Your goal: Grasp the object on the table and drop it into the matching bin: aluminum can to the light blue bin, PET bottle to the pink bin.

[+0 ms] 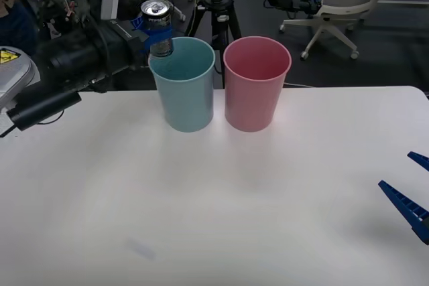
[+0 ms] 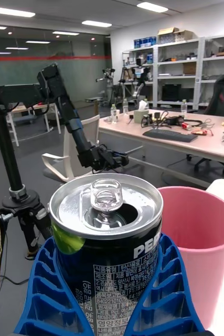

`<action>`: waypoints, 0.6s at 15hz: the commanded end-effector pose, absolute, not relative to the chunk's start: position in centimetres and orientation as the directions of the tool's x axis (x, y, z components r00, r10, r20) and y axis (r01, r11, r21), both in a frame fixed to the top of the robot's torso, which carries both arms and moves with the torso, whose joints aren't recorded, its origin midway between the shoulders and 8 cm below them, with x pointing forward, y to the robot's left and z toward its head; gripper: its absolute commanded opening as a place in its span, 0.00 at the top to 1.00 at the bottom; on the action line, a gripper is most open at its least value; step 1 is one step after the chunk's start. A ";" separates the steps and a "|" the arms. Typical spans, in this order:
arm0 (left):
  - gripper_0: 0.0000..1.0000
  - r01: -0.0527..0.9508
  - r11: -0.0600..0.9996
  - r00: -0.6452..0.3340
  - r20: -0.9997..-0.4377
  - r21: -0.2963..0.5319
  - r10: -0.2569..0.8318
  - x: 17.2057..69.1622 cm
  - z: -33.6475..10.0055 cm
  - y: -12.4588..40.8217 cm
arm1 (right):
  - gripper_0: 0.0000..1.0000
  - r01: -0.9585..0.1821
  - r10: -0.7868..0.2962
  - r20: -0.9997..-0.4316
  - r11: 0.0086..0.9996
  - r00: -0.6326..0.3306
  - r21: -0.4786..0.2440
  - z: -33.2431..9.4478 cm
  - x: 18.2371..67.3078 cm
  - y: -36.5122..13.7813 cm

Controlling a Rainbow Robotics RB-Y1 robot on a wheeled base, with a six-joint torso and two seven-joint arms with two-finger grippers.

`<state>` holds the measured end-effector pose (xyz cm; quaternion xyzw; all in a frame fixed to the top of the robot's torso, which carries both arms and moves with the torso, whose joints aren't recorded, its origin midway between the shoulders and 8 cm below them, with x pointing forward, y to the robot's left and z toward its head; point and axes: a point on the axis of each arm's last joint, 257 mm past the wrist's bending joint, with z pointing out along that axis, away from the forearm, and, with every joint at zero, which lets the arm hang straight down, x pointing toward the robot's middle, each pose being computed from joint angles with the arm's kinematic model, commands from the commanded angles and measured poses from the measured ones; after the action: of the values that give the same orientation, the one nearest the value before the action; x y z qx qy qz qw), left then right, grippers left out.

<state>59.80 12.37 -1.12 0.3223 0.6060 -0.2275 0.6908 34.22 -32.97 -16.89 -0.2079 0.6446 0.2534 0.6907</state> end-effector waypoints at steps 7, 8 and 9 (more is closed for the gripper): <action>1.00 0.674 0.728 0.117 -0.991 0.127 0.066 64.8 -2.9 9.4 | 0.00 -0.618 0.082 -0.996 0.785 0.041 0.039 -16.9 34.2 -33.0; 1.00 0.675 0.727 0.116 -0.991 0.128 0.066 64.8 -2.9 9.3 | 0.00 -0.618 0.082 -0.996 0.785 0.041 0.039 -16.9 34.2 -33.0; 1.00 0.676 0.725 0.117 -0.991 0.127 0.065 64.8 -2.9 9.2 | 0.00 -0.618 0.082 -0.996 0.785 0.041 0.039 -16.9 34.2 -33.0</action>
<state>64.79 9.28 -2.92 0.2956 0.6266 -0.2221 0.6861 34.22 -32.97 -16.89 -0.2079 0.6446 0.2535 0.6907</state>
